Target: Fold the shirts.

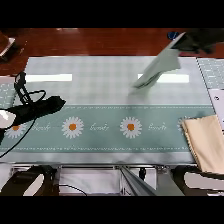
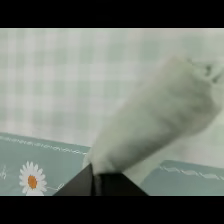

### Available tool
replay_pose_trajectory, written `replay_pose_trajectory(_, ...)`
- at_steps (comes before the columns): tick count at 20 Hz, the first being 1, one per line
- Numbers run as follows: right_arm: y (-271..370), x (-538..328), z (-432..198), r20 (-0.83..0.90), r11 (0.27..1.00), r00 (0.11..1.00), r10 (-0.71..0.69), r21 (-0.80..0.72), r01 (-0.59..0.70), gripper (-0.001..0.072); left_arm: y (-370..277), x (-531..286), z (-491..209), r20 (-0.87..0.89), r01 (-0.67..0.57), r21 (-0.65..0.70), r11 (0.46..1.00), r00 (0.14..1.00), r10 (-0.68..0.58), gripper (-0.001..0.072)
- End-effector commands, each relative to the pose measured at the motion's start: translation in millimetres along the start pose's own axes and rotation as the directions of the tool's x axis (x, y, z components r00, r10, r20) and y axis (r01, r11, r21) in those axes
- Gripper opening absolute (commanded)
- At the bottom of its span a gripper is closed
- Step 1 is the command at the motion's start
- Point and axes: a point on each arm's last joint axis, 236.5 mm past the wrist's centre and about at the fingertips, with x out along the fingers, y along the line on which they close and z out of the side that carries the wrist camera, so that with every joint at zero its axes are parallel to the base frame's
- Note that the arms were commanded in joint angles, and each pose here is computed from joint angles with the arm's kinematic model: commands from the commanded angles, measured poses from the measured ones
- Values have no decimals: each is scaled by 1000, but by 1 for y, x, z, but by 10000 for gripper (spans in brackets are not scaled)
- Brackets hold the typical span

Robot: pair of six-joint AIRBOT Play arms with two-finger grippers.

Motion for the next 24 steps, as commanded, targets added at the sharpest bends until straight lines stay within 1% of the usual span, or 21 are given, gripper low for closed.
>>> replay_pose_trajectory(1,-39,-74,-11,61,986,992,-110,135,101,32,0,0,0,0,0,-1,1000,1000,0,18)
replay_pose_trajectory(4,-86,-132,-41,59,922,952,-301,273,274,32,0,0,0,0,0,0,1000,1000,0,18)
replay_pose_trajectory(7,-103,-169,-63,118,868,914,-389,378,321,31,0,0,1,3,1,0,1000,1000,-1,18)
replay_pose_trajectory(9,-120,-183,-90,109,813,886,-451,460,357,32,0,0,3,13,1,0,1000,1000,-1,17)
replay_pose_trajectory(10,-131,-185,-109,84,773,869,-487,505,384,32,0,0,4,18,1,0,1000,1000,-1,18)
replay_pose_trajectory(11,-145,-187,-133,46,721,847,-530,551,421,32,0,0,4,18,1,0,1000,1000,-1,18)
replay_pose_trajectory(13,-175,-190,-184,-49,584,786,-616,642,497,32,0,0,4,18,1,0,1000,1000,-1,18)
replay_pose_trajectory(15,-204,-205,-238,-161,392,679,-716,713,582,32,0,0,4,19,1,0,1000,1000,-1,18)
replay_pose_trajectory(17,-226,-226,-291,-291,197,547,-785,720,666,32,0,0,4,18,1,0,1000,1000,-1,17)
replay_pose_trajectory(18,-234,-231,-313,-357,130,497,-791,695,707,33,0,0,4,19,1,0,1000,1000,-1,17)
replay_pose_trajectory(19,-241,-231,-334,-422,98,464,-779,648,755,37,0,0,5,21,1,0,1000,1000,-1,17)
replay_pose_trajectory(20,-247,-227,-353,-483,60,446,-753,625,778,124,0,0,6,27,1,0,1000,1000,-1,18)
replay_pose_trajectory(21,-250,-218,-363,-514,41,456,-727,630,776,304,0,0,9,37,2,0,1000,999,-2,18)
replay_pose_trajectory(22,-251,-206,-366,-524,67,483,-701,626,777,418,-1,0,10,44,3,0,1000,999,-3,18)
replay_pose_trajectory(23,-255,-198,-364,-527,101,504,-684,617,781,412,-1,0,12,53,6,-5,1000,999,-6,18)
replay_pose_trajectory(24,-259,-197,-361,-535,104,507,-676,612,784,412,-2,-1,19,81,8,-4,1000,997,-8,39)
